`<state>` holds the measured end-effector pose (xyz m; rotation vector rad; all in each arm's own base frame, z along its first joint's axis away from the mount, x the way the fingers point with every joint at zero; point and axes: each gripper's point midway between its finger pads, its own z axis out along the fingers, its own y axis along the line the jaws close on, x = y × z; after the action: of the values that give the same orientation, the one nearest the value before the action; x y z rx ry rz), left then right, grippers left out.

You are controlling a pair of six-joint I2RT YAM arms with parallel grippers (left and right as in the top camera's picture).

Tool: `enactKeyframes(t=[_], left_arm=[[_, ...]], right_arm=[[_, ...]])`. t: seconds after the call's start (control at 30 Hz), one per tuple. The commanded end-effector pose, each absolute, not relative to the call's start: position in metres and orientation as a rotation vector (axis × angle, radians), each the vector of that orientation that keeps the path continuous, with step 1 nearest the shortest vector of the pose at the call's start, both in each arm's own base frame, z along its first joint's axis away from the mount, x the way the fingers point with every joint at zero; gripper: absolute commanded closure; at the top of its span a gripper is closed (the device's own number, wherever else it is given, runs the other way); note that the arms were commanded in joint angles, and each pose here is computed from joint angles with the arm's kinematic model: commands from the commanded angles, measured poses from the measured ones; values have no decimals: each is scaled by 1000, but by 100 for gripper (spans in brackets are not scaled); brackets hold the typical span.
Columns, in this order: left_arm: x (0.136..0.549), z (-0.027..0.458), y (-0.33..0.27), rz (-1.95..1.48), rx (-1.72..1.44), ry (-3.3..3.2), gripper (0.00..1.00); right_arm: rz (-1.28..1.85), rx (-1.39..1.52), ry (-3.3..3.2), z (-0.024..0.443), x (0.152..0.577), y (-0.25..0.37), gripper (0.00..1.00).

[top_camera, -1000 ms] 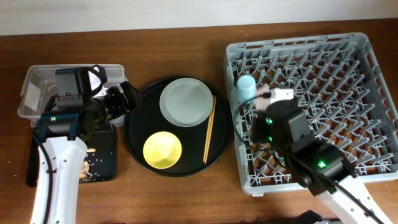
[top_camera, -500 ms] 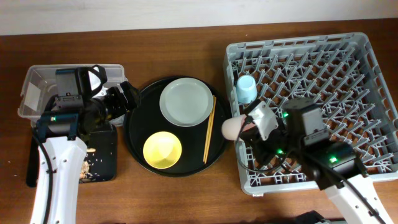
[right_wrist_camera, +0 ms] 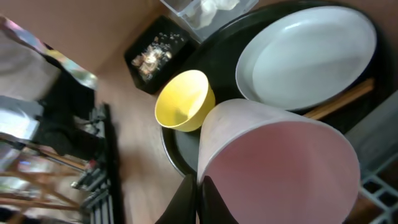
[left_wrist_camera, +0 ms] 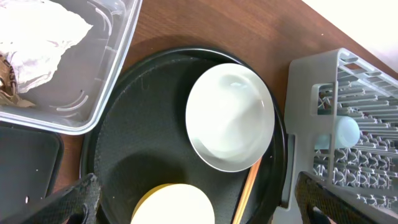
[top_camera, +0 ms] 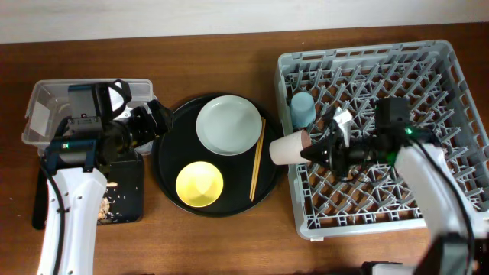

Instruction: Sort waste into correct bins and load items into the dishwasher rack

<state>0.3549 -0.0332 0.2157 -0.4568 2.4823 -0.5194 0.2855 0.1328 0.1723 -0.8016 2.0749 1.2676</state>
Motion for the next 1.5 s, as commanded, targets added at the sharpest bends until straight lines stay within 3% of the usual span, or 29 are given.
enactKeyframes(t=[0.0, 0.33, 0.5, 0.87, 1.13, 1.47], left_arm=[[356, 218, -32, -509, -442, 2476, 1], [356, 218, -32, -509, -442, 2476, 1], [356, 218, -32, -509, -442, 2476, 1], [356, 218, -32, -509, -442, 2476, 1], [356, 218, -32, -509, -442, 2476, 1], [356, 218, -32, -509, -442, 2476, 1]], right_arm=[[1415, -754, 1931, 170, 294, 129, 96], [1384, -634, 2140, 114, 303, 101, 95], [1337, -521, 2269, 102, 297, 75, 81], [1338, -290, 2313, 146, 305, 31, 76], [1167, -397, 2500, 197, 321, 74, 80], [543, -149, 2773, 174, 335, 158, 82]])
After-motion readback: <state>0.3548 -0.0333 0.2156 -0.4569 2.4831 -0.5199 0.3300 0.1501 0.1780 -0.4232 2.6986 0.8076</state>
